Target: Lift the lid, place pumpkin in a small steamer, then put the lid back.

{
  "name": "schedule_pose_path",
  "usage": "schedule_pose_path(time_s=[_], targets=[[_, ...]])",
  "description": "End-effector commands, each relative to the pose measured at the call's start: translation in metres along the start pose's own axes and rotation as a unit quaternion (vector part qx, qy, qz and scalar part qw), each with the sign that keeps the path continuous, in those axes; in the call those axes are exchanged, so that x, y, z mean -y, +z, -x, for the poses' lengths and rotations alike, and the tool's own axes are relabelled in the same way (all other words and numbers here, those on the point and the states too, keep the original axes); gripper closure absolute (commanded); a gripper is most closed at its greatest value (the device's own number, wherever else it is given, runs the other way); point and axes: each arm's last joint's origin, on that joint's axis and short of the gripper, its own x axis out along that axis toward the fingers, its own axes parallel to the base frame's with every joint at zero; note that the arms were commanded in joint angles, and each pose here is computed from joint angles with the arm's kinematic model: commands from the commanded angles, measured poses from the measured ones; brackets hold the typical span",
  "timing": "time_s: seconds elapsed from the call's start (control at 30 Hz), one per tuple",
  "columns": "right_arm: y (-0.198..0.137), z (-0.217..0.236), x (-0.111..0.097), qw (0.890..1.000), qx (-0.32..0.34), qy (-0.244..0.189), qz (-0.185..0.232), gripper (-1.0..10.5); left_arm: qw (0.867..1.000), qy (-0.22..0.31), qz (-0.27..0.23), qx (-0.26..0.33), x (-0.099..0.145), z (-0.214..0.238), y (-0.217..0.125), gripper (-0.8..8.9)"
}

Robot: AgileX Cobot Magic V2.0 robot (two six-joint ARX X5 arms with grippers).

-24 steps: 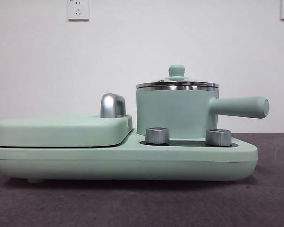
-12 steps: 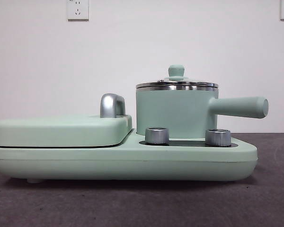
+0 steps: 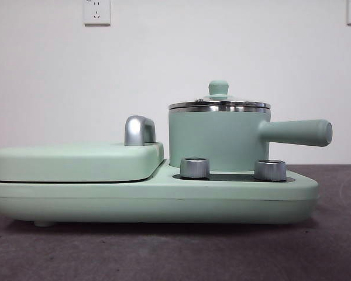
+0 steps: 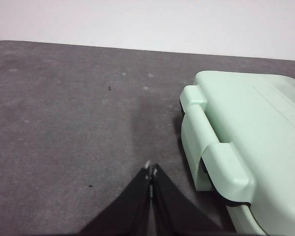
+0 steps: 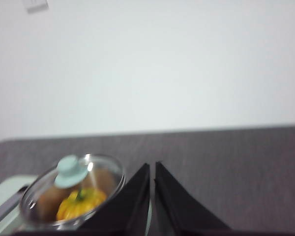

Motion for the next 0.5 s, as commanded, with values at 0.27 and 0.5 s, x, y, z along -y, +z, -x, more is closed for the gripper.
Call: schedule_pose_path(time_s=[0.27, 0.5], targets=[[-0.063, -0.002, 0.022, 0.993, 0.014, -0.114, 0.038, 9.3, 1.000, 0.004, 0.003, -0.012, -0.001, -0.002, -0.007, 8.07], [-0.107, 0.000, 0.032, 0.989, -0.051, -0.129, 0.042, 9.3, 1.000, 0.004, 0.003, -0.012, -0.001, -0.002, -0.007, 8.07]])
